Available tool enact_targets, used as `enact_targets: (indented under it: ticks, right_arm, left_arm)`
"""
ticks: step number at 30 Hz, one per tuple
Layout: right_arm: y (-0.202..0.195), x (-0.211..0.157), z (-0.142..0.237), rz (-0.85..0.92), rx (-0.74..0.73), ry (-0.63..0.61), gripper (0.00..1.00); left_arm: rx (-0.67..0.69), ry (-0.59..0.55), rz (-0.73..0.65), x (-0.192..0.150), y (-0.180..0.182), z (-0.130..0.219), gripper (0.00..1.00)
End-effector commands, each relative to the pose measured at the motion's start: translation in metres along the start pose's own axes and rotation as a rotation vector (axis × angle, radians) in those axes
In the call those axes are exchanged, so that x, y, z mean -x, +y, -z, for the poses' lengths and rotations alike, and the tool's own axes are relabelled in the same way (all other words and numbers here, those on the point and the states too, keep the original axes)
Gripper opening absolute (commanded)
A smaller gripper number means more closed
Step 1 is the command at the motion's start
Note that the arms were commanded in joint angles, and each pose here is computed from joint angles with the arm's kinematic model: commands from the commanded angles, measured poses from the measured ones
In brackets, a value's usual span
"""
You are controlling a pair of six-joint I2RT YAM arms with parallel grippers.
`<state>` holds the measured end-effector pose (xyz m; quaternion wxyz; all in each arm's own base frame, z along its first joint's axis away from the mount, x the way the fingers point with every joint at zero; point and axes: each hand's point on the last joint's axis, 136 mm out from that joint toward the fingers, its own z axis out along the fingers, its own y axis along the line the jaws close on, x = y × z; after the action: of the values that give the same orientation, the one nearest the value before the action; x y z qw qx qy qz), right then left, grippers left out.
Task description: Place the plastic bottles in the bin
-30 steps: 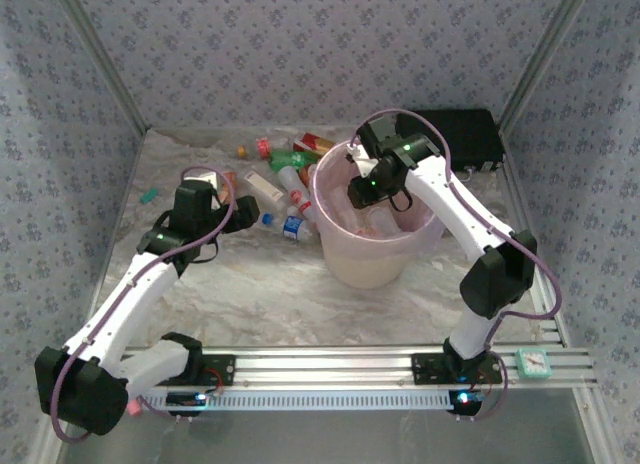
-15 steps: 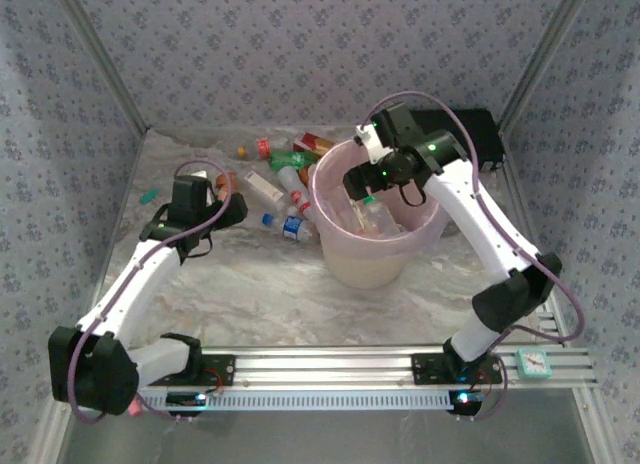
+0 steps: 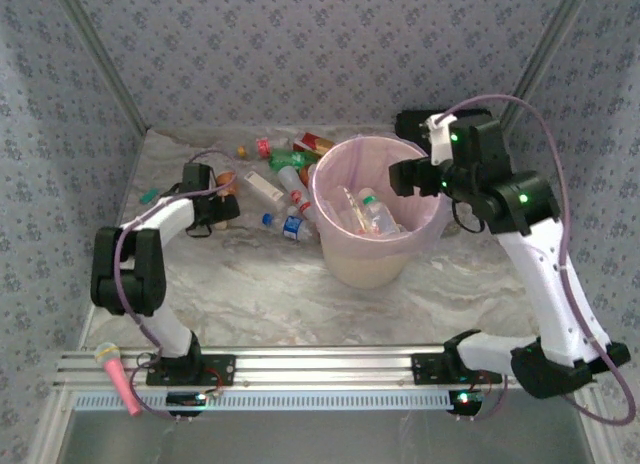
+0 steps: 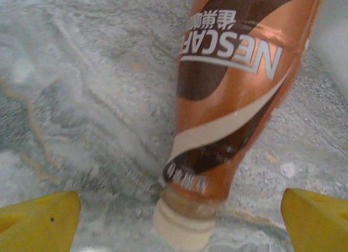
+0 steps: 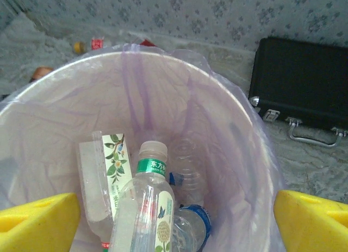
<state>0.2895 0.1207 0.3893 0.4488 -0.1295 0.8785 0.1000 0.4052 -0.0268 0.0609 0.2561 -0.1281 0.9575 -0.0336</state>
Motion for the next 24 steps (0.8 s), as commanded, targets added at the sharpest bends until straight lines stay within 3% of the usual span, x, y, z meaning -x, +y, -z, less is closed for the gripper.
enact_targets:
  ticks: [1, 21, 24]
  right_arm:
    - [0.001, 0.005, 0.008, -0.038, 0.016, -0.054, 0.93]
    - [-0.007, 0.004, 0.022, -0.032, -0.004, -0.092, 0.93]
    - [-0.01, 0.004, 0.022, -0.036, -0.011, -0.095, 0.93]
  left_arm:
    - [-0.029, -0.019, -0.063, 0.023, -0.012, -0.004, 0.93]
    - [0.047, 0.171, -0.184, 0.018, -0.011, -0.042, 0.77]
    - [0.047, 0.169, -0.183, 0.019, -0.011, -0.042, 0.68]
